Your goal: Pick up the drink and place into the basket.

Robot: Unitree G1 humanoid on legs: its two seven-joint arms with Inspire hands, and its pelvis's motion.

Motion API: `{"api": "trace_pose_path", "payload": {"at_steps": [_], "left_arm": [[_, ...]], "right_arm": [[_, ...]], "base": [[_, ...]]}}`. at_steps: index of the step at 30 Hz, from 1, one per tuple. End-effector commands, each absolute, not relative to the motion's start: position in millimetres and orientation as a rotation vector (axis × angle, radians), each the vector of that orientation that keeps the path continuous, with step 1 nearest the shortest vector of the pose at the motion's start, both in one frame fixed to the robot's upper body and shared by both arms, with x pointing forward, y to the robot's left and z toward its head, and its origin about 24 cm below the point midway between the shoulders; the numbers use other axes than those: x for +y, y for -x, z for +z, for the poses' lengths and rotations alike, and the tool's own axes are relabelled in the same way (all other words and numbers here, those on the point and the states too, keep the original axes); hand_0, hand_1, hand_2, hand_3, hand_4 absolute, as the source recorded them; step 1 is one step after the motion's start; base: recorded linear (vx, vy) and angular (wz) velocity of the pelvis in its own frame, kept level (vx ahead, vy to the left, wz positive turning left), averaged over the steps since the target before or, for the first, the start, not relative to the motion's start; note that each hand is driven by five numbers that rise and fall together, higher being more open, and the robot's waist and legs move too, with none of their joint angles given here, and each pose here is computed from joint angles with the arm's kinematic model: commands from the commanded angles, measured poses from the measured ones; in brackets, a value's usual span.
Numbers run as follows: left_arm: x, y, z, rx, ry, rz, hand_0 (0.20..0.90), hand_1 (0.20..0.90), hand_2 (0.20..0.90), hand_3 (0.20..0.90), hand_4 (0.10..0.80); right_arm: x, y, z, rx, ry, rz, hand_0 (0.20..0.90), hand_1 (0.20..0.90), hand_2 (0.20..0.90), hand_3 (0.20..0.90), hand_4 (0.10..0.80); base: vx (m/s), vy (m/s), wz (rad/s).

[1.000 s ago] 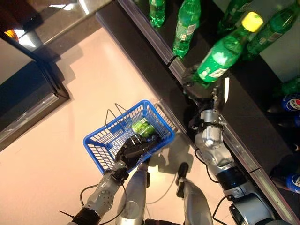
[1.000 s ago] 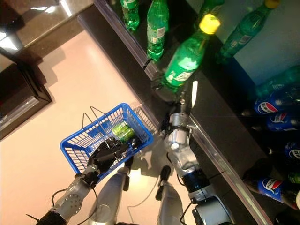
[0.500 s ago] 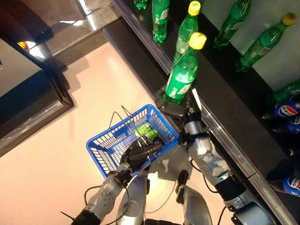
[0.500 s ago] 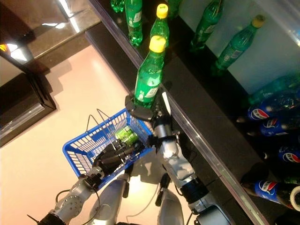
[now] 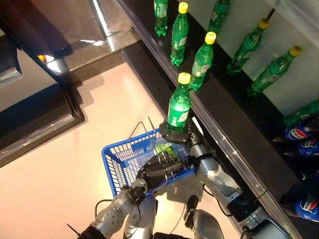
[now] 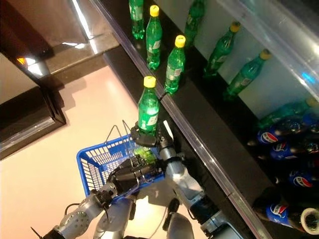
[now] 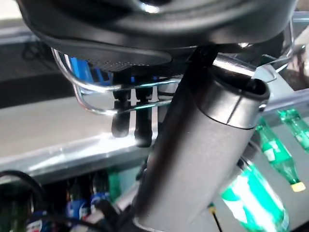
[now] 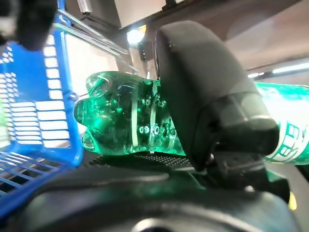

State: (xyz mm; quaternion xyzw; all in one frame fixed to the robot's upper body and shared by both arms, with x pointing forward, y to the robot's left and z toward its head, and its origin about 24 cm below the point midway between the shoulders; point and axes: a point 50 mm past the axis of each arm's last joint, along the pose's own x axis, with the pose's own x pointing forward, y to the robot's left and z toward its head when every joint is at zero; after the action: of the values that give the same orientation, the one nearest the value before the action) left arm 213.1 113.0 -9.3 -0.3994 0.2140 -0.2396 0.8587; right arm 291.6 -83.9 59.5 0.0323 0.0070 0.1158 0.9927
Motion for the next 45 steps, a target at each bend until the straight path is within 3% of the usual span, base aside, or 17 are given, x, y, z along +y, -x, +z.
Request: {"api": "trace_pose_path", "payload": {"at_steps": [1, 10, 31, 45], "left_arm": [[48.5, -184.9, 112.1, -0.116, 1.141, -1.172, 0.300, 0.300, 0.300, 0.200, 0.100], [54.3, -173.4, 93.9, -0.062, 1.155, -1.136, 0.300, 0.300, 0.300, 0.200, 0.100], [75.1, -172.7, 112.7, -0.189, 1.158, -1.210, 0.300, 0.300, 0.300, 0.200, 0.100], [49.7, -157.0, 107.5, -0.058, 1.312, -1.377, 0.300, 0.300, 0.300, 0.200, 0.100]], "right_arm": [[-54.8, -283.6, 90.6, -0.150, -0.198, 0.341, 0.300, 0.300, 0.300, 0.200, 0.100], [-72.5, -270.1, 50.0, -0.044, -0.177, 0.184, 0.300, 0.300, 0.300, 0.200, 0.100], [-114.7, -267.5, 36.9, -0.055, -0.191, -0.065, 0.300, 0.300, 0.300, 0.200, 0.100], [-93.3, -272.1, 13.5, 0.084, -0.150, 0.026, 0.300, 0.300, 0.300, 0.200, 0.100]], "base": [[0.168, 0.066, 0.14], [0.075, 0.040, 0.03], [-0.001, -0.003, 0.02], [0.022, 0.001, 0.01]]}}
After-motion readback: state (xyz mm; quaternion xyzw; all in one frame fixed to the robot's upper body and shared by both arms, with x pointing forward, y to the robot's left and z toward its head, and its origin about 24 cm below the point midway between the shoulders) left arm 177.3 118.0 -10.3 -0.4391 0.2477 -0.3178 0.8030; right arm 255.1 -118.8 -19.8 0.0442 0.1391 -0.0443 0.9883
